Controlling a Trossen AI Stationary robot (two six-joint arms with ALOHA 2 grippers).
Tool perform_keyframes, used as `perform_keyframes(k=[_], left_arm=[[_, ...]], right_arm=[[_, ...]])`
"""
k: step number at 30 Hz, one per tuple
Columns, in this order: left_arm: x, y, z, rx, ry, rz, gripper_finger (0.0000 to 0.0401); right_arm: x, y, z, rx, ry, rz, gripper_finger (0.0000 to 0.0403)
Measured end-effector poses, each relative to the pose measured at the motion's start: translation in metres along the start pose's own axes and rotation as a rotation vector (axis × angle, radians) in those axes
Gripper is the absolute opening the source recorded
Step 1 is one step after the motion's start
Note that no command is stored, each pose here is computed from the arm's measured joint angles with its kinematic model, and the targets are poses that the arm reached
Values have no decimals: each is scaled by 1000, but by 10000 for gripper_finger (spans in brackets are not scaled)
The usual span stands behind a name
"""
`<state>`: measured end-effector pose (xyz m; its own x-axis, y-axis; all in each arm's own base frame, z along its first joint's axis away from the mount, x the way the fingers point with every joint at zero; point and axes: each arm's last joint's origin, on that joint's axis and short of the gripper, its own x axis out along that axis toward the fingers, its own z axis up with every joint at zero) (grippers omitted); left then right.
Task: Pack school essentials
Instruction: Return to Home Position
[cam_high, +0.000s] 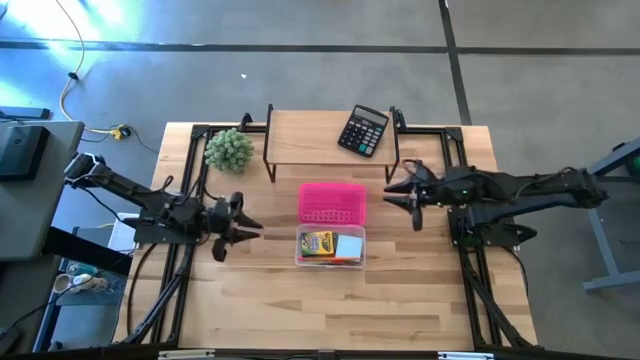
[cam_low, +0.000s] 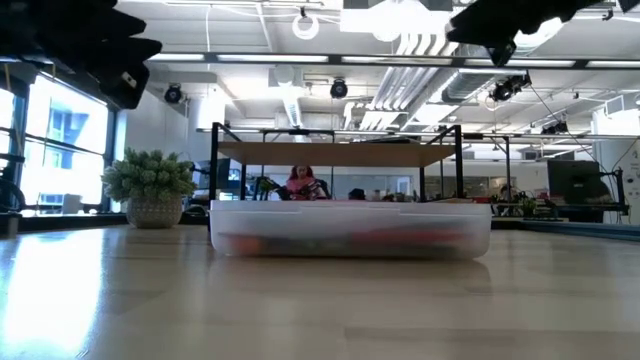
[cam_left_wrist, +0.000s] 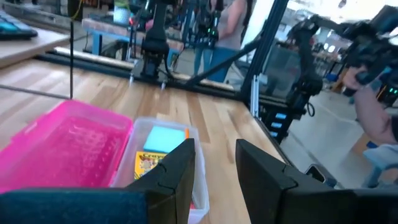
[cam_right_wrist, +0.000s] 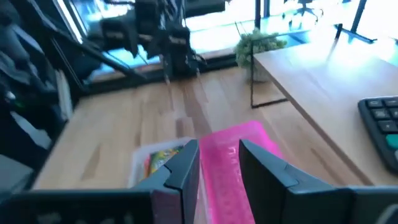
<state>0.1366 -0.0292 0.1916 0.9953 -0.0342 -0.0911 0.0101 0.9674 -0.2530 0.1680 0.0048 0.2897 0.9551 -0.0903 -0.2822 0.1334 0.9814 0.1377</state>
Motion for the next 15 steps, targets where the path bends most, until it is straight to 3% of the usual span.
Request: perform_keyframes(k=[6, 10, 15], left_arm=[[-12, 7, -14, -11, -54, -16, 106], [-17, 10, -23, -7, -83, -24, 106], [-20, 10, -20, 12, -112, -37, 106]], right_arm=[[-17, 2, -21, 31, -109, 64, 105], [-24, 1, -33, 50, -141, 49, 105], [-28, 1, -49, 48, -134, 55, 105]])
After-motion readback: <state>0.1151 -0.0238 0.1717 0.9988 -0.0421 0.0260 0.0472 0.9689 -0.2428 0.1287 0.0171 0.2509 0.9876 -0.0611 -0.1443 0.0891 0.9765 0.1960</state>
